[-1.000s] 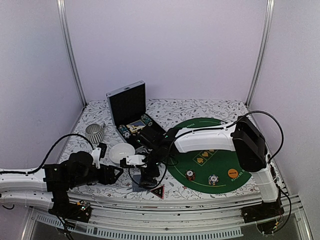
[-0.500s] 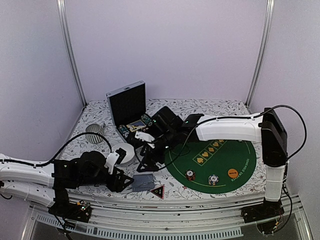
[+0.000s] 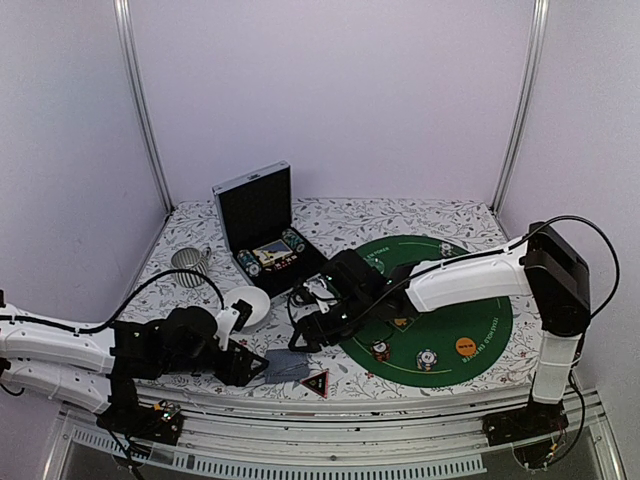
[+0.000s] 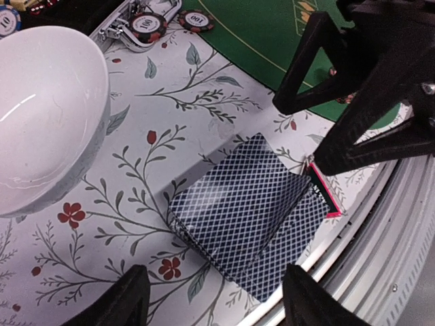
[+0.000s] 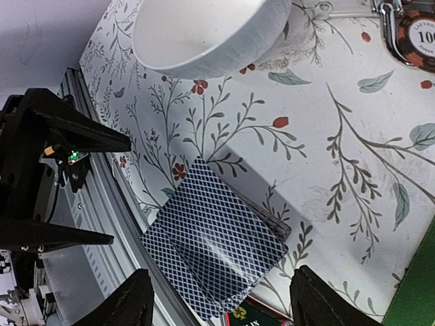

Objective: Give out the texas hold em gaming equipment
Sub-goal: Adjust the face-down deck piles at the center of the board, then pick up the face-down deck piles from the center of the board.

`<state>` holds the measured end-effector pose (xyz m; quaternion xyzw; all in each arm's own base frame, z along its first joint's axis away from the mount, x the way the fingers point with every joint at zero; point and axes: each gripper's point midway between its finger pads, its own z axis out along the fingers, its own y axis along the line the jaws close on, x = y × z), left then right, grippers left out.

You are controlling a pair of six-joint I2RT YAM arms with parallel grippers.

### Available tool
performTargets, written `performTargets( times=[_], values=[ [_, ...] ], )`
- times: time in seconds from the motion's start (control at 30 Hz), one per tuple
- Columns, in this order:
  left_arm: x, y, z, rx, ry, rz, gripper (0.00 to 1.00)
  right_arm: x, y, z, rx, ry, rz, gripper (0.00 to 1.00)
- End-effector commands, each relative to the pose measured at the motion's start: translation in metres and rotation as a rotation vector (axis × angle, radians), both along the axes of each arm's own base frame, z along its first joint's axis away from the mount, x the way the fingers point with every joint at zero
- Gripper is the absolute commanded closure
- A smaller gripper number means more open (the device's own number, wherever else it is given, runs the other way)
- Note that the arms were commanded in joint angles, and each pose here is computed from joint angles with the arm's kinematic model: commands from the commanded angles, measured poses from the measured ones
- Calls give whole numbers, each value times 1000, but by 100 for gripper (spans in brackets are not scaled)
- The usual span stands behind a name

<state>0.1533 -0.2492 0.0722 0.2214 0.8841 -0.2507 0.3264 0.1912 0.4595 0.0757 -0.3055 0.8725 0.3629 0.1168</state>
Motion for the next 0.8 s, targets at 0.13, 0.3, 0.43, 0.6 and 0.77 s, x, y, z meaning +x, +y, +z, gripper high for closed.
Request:
performTargets(
  times=[0.13, 0.3, 0.43, 0.6, 0.77],
  values=[
    [-5, -20, 33, 15, -201, -206, 15, -4, 13, -18, 29, 81, -48, 32],
    [-19, -53, 82, -32, -480, -491, 5, 1, 9, -18, 32, 75, -63, 32],
    [-38, -62, 87, 63, -584, -741, 2, 4, -3, -24, 24, 82, -80, 32],
    [-25, -51, 52, 372, -611, -881, 2, 2, -6, -32, 25, 96, -75, 31],
    [-28, -65, 26, 387, -506, -946, 2, 6, -5, -30, 50, 94, -80, 30]
  ],
)
